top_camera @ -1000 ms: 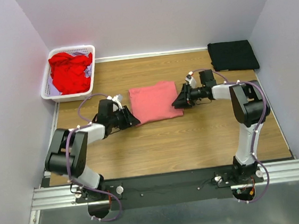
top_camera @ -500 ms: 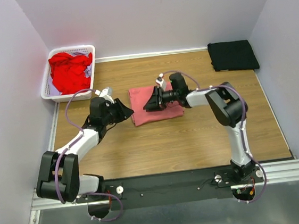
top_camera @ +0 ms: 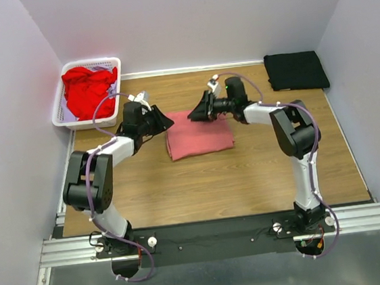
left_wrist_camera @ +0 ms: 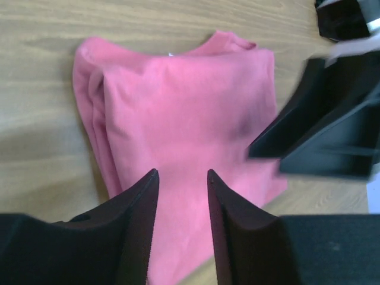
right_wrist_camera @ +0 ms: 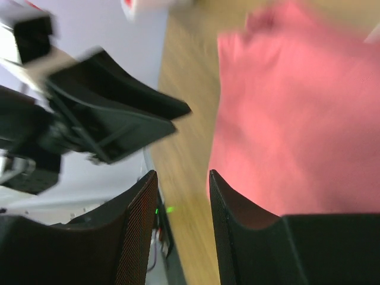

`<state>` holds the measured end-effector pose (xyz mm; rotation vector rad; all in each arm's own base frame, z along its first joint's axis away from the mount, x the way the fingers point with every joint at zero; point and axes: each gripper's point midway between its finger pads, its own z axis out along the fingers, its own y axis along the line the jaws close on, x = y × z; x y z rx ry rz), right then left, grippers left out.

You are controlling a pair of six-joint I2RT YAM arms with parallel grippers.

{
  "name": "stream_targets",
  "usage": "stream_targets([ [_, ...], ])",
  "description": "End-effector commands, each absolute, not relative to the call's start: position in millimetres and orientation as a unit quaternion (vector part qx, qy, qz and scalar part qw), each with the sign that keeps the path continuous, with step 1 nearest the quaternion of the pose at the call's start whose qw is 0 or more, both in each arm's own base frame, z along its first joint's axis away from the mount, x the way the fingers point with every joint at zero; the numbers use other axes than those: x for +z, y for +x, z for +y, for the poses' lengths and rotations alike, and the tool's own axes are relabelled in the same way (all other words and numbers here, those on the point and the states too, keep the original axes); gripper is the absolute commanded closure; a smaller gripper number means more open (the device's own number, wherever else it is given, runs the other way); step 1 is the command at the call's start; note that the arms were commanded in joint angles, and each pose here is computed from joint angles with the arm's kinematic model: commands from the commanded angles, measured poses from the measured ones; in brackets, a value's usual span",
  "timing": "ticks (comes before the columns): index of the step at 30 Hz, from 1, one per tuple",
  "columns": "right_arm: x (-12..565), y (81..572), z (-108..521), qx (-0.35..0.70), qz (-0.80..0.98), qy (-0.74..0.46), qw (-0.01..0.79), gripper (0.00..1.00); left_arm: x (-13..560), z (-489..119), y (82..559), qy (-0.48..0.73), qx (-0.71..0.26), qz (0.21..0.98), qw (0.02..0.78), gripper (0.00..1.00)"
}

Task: Fold and stack the t-shirts
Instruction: Fold the tshirt

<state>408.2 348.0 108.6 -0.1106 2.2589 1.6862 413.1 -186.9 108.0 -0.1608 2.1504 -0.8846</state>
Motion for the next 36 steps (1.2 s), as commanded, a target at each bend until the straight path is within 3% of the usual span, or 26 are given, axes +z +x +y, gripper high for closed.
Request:
stream_targets([
  [1, 130, 457, 311, 0.583, 0.782, -0.021, 0.221, 0.52, 103, -192, 443, -0.063, -0.351, 0.842, 0.405, 0.59],
  [6, 103, 491, 287, 0.573, 0.787, 0.019, 0.227, 0.52, 91, -198, 475, -0.069, -0.347, 0.844, 0.402, 0.71],
  [12, 57, 514, 259, 0.551, 0.799, 0.076, 0.230, 0.53, 51, -186, 496, -0.122, -0.338, 0.853, 0.378, 0.77],
  [18, 7, 518, 242, 0.531, 0.812, 0.122, 0.211, 0.53, 26, -166, 499, -0.173, -0.339, 0.852, 0.360, 0.77],
  [26, -10, 510, 230, 0.514, 0.821, 0.137, 0.208, 0.53, 31, -142, 494, -0.207, -0.346, 0.840, 0.363, 0.77],
  [36, 73, 504, 226, 0.511, 0.815, 0.068, 0.265, 0.46, 110, -156, 484, -0.139, -0.369, 0.822, 0.411, 0.60],
])
